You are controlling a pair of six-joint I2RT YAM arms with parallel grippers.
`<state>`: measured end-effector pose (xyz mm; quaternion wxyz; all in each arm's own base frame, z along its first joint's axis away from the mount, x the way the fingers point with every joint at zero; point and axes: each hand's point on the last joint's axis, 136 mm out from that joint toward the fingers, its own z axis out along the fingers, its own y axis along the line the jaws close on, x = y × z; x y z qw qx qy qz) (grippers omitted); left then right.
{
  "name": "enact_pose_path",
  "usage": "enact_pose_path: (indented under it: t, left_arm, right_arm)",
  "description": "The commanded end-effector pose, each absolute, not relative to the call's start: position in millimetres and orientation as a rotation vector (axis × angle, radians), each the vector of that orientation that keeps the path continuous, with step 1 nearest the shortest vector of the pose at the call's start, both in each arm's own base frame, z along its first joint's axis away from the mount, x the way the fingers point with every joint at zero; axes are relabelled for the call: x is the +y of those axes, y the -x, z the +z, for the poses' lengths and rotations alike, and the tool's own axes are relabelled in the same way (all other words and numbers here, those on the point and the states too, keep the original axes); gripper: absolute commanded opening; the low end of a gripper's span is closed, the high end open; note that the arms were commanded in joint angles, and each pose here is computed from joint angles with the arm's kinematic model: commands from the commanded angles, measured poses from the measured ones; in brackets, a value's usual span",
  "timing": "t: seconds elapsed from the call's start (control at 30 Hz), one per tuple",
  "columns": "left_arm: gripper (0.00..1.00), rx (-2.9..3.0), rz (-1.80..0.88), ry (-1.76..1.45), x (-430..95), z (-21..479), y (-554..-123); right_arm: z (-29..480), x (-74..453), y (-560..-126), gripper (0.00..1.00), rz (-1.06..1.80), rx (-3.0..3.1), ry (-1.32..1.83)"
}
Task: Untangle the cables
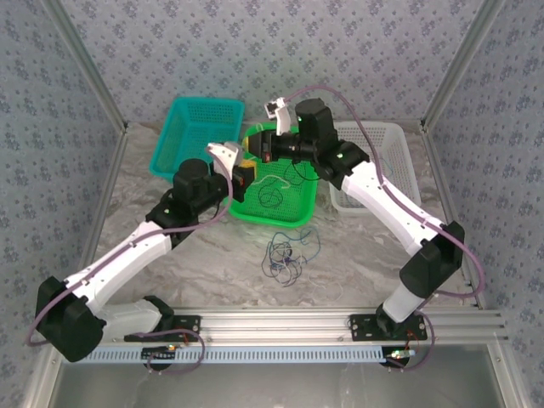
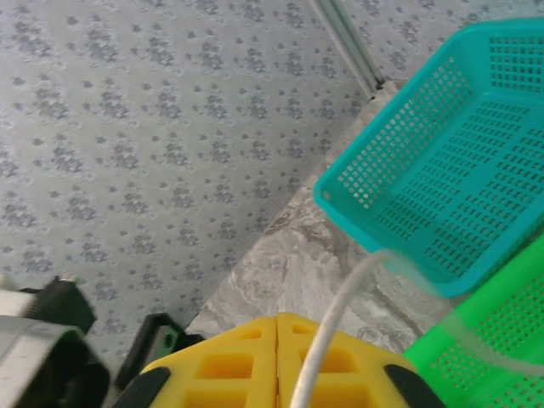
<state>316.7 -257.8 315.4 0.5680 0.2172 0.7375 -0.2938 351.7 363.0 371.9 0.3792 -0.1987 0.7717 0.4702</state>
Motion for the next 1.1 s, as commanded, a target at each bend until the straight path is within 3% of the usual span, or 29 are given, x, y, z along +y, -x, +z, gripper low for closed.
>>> enact_pose_path:
  t: [0.0,0.03,0.17,0.27,0.37,0.47,0.63,0.9,1.07]
  left_arm:
    - [0.00,1.791,-0.645,-0.478,-239,321,-320]
    - [0.00,1.815,-0.618,-0.450,-231,319,-326]
    - [0.00,1.850,-0.631,-0.358,-206,323,-344]
    - [0.00,1.868,-0.622,-0.321,-195,333,-359]
    - [0.00,1.872,-0.608,-0.306,-185,347,-375]
    - [0.00,1.868,-0.586,-0.295,-176,358,-395]
    - [0.00,1.856,-0.587,-0.245,-156,374,-425]
    - [0.00,1.720,-0.537,-0.239,-137,444,-443]
    - [0.00,1.750,-0.492,-0.202,-118,437,-466]
  right_arm:
    - [374,362,-371,0.22,1.143,1.959,0.495]
    - [369,364,-376,0.28,1.146,1.971,0.495]
    - [365,376,-391,0.29,1.200,1.978,0.504]
    - [366,379,-398,0.48,1.216,1.988,0.511]
    - [365,376,-399,0.55,1.208,1.993,0.512]
    - [357,369,-400,0.72,1.187,2.024,0.499]
    - [343,355,-394,0.75,1.175,2.076,0.479]
    - [317,325,-371,0.75,1.082,2.158,0.441]
    - [295,312,-357,0.75,1.057,2.214,0.414]
